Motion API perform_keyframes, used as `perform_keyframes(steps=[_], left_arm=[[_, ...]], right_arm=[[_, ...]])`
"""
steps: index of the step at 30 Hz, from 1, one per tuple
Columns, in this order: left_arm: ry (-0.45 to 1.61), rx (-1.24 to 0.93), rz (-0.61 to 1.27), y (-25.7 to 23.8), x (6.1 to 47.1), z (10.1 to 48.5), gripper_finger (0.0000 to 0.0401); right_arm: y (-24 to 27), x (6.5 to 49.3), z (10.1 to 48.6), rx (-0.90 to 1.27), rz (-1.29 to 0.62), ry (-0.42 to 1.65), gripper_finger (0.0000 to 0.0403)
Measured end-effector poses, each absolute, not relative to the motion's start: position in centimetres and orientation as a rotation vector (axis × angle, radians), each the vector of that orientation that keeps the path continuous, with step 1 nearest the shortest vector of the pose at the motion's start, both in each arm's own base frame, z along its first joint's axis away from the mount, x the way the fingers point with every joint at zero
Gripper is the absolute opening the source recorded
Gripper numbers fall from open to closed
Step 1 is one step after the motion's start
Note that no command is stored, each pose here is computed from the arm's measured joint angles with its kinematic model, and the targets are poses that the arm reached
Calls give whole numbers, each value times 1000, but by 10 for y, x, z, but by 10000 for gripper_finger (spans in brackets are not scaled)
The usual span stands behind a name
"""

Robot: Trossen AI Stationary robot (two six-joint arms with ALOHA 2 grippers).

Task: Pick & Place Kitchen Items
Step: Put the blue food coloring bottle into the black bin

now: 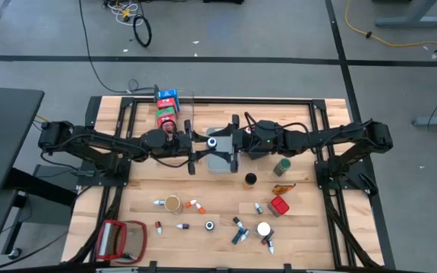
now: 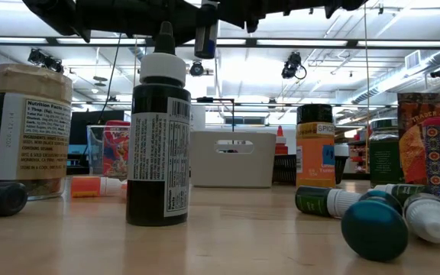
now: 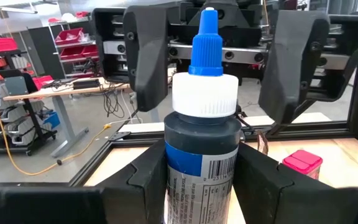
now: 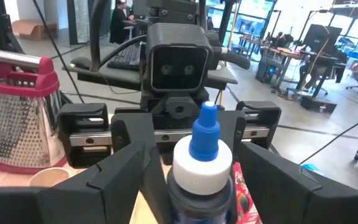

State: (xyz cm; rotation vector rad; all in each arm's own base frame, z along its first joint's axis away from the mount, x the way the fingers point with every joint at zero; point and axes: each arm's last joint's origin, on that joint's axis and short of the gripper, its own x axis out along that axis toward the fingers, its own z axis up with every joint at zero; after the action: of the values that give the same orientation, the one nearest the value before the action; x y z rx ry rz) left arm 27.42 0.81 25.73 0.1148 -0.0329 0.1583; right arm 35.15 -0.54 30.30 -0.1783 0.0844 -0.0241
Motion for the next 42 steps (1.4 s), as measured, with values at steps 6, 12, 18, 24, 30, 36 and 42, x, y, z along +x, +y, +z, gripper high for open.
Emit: perform_keyframes(steps=[6,12,18,24,30,36,42], left_arm=[[-33,114,159,8,274,257,162],[-36,113,160,8,274,258,162],[-36,113,162,8,274,258,162],[-34,113,162,8,274,258,162],[-10,136,158,8,274,255,164],[22,148,154,8,274,252,188],[42,175,153,8,274,251,226]], right_arm=[[-9,352,305,-165,-37,66,264],[-13,351,304,-136,-40,71,217],[-13,351,304,-131,-39,72,159],[-13,351,304,-131,-40,79,123],[-13,351,300,-75,-42,113,132],[-12,351,297,-17,-45,146,126],[-12,350,291,39,-53,199,130]])
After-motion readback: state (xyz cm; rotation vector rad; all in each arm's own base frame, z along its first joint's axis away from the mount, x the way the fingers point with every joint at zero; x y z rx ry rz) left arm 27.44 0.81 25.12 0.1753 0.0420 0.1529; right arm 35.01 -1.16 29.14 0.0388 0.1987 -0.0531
